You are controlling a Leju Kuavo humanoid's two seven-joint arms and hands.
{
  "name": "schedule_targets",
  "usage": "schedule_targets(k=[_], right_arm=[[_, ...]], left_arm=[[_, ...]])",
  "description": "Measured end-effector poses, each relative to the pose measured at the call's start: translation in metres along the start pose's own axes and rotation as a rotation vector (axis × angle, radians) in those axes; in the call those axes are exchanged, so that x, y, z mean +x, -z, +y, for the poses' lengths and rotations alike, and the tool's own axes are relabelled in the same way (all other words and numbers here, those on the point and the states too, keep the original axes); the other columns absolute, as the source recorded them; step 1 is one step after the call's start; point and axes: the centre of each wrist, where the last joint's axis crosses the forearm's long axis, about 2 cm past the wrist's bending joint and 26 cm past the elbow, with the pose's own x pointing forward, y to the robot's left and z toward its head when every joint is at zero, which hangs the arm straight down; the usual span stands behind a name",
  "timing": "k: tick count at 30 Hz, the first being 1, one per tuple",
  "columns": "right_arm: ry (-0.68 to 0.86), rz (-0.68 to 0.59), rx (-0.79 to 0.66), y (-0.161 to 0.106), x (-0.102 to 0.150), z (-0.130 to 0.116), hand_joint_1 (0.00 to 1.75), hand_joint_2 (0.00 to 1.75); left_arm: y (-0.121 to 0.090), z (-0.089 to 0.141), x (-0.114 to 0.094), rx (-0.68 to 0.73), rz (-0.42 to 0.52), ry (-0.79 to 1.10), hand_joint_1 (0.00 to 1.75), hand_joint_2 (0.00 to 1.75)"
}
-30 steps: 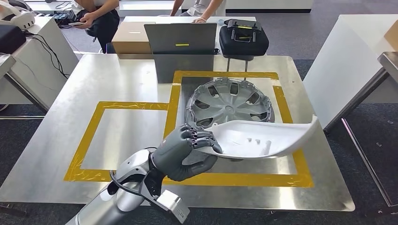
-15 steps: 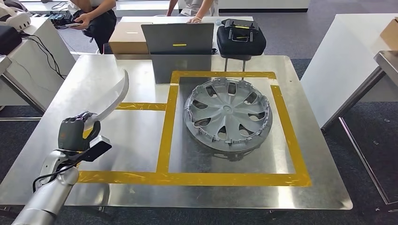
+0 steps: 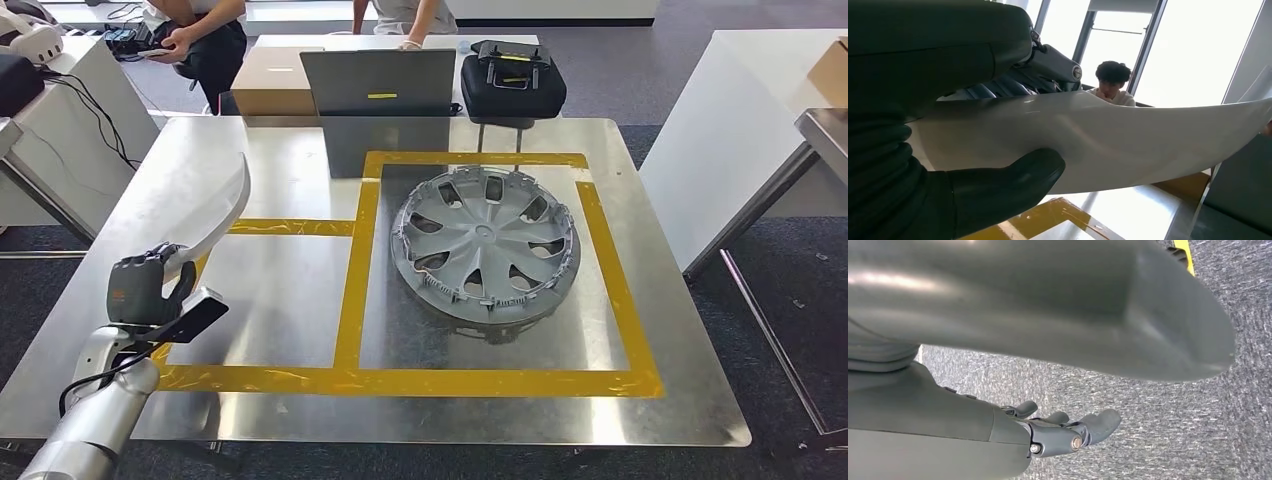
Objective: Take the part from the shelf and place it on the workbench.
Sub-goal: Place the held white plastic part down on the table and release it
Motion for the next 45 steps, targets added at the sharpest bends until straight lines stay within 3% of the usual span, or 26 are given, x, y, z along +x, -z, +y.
schedule_targets(k=[11, 18, 30, 34, 35, 39, 45], right_arm=[[-0.017, -0.016, 0.012, 0.000, 0.003, 0.000, 0.00, 0.00], [-0.040, -0.028, 0.027, 0.000, 0.004, 0.000, 0.00, 0.00], [-0.053, -0.039, 0.032, 0.001, 0.004, 0.001, 0.00, 0.00], [-0.057, -0.040, 0.034, 0.001, 0.005, 0.001, 0.00, 0.00], [-0.058, -0.040, 0.034, 0.001, 0.005, 0.001, 0.00, 0.00], [-0.059, -0.039, 0.035, 0.000, 0.004, 0.001, 0.00, 0.00], [-0.051, -0.034, 0.032, 0.000, 0.001, 0.000, 0.00, 0.00]], left_arm=[[-0.018, -0.014, 0.005, -0.056, -0.003, -0.005, 1.75, 1.75], [-0.043, -0.035, 0.030, -0.140, -0.033, -0.032, 1.75, 1.75], [-0.040, -0.052, 0.057, -0.180, -0.085, -0.078, 1.75, 1.75], [-0.038, -0.056, 0.063, -0.183, -0.089, -0.093, 0.00, 1.75], [-0.039, -0.057, 0.064, -0.184, -0.092, -0.099, 0.00, 1.75], [-0.041, -0.061, 0.067, -0.184, -0.094, -0.130, 0.00, 0.00], [-0.037, -0.055, 0.075, -0.079, 0.055, -0.580, 0.00, 0.00]])
